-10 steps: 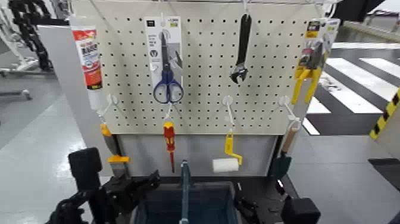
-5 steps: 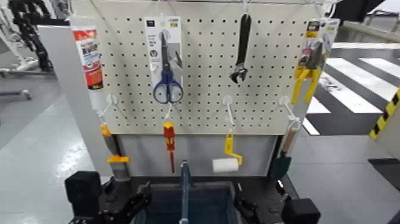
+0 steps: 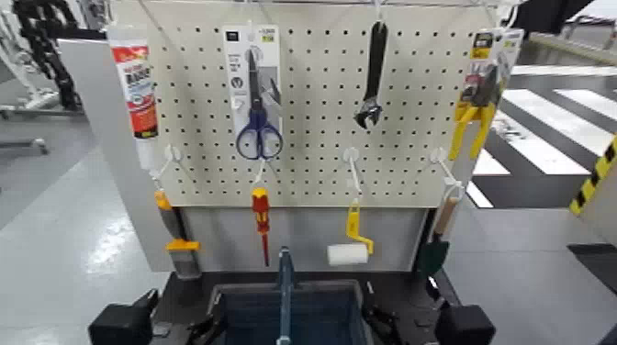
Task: Place the crate on the table.
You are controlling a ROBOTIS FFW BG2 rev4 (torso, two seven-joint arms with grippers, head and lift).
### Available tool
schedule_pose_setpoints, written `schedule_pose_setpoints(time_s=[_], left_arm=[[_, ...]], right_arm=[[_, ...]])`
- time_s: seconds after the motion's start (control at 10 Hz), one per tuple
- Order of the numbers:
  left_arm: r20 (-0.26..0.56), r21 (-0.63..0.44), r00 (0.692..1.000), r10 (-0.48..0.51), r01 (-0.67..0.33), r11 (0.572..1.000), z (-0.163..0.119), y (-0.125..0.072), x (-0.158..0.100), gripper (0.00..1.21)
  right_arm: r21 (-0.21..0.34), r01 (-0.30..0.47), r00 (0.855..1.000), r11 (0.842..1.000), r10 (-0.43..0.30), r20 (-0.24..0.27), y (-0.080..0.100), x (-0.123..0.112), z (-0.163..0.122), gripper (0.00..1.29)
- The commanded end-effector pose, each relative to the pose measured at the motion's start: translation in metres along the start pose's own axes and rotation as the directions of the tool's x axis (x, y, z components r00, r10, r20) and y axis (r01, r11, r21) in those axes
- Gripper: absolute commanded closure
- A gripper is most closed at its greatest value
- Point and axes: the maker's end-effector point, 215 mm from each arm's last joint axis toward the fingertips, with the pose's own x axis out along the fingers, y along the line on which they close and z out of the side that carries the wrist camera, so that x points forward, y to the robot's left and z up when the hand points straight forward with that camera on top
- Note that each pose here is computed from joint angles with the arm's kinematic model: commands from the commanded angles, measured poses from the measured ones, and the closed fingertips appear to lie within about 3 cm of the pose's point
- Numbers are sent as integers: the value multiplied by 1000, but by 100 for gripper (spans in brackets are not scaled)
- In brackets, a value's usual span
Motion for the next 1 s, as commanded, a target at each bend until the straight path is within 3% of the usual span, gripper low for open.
schedule_pose_setpoints(time_s=[0.1,1.0], left_arm=[[34,-3,999,22,-22,1000,1,-1,-8,17],[48,-15,999,17,-16,1000,1,-3,-9,17]], right_arm=[[4,0,1000,1000,0,-2,0,0,-1,14],[5,2,1000,1000,-2,-4,-1,-1,-1,14]])
